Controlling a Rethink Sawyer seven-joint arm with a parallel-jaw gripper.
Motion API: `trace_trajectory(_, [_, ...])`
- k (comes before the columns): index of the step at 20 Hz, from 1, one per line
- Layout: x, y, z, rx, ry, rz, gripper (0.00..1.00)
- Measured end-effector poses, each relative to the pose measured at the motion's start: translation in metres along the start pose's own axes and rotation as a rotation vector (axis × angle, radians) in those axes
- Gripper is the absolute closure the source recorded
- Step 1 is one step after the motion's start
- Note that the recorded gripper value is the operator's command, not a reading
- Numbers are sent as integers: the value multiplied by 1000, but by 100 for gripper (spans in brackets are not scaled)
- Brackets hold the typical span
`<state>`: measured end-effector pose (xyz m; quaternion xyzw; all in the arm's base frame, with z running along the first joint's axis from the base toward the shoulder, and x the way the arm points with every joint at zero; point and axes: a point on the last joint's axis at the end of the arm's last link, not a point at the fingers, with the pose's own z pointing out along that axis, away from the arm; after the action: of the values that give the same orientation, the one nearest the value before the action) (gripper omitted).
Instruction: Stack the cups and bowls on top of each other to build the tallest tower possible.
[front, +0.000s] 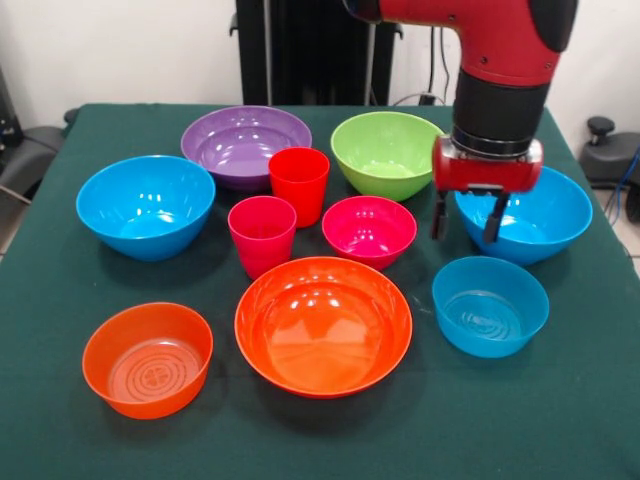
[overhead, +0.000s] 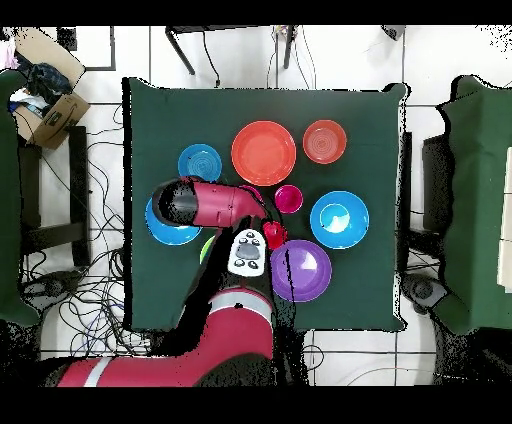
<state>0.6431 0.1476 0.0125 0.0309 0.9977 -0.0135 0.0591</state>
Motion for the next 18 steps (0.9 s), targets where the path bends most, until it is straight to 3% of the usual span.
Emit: trace_trajectory(18, [-20,7,-10,13,-23,7,0])
